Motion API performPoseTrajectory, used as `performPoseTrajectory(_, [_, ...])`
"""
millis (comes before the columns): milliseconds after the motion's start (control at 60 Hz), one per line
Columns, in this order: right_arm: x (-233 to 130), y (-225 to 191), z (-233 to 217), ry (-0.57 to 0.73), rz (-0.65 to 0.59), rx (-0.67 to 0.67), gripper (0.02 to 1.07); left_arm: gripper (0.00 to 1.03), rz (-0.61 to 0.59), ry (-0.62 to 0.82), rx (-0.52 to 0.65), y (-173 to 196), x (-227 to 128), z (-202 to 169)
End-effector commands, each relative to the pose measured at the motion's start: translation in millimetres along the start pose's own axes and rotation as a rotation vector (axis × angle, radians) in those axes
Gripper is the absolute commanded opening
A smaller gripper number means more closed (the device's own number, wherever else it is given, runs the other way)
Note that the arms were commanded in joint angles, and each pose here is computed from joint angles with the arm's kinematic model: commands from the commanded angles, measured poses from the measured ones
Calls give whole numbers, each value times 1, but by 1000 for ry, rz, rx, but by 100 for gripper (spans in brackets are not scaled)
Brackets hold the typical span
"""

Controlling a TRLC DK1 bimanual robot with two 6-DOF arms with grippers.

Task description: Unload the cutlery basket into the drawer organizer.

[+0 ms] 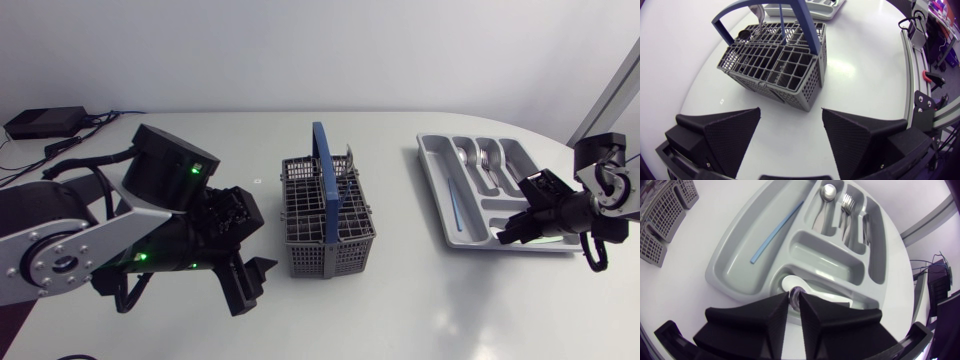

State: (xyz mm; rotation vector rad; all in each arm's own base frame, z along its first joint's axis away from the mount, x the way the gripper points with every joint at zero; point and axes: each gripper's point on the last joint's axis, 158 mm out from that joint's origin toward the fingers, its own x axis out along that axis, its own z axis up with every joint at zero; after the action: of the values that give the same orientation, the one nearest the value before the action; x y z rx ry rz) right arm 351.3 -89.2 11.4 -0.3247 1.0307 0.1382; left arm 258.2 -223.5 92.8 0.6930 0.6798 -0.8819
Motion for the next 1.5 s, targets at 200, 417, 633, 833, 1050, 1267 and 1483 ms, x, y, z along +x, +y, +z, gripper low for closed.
performPoseTrajectory(200, [-27, 17, 13, -43, 21, -2, 63, 98, -13, 35, -18, -8, 2, -13])
performPoseTrajectory(417, [-82, 73, 53, -191, 169, -32, 63, 98, -27, 45, -19, -15, 5, -17])
performPoseTrajectory(633, [-130, 156, 92, -326, 406, -83, 63, 98, -31, 40, -21, -17, 4, -15])
performPoseTrajectory(833, [-157, 221, 125, -471, 525, -192, 63, 98, -31, 37, -23, -18, 3, -15])
performPoseTrajectory(1050, [-150, 263, 141, -517, 594, -268, 63, 98, -27, 39, -21, -18, 2, -18])
performPoseTrajectory(1267, [-135, 290, 144, -540, 619, -339, 55, 98, -23, 42, -25, -16, 2, -20])
performPoseTrajectory(1483, [-117, 302, 148, -517, 607, -367, 46, 98, -11, 45, -33, -12, 1, -25])
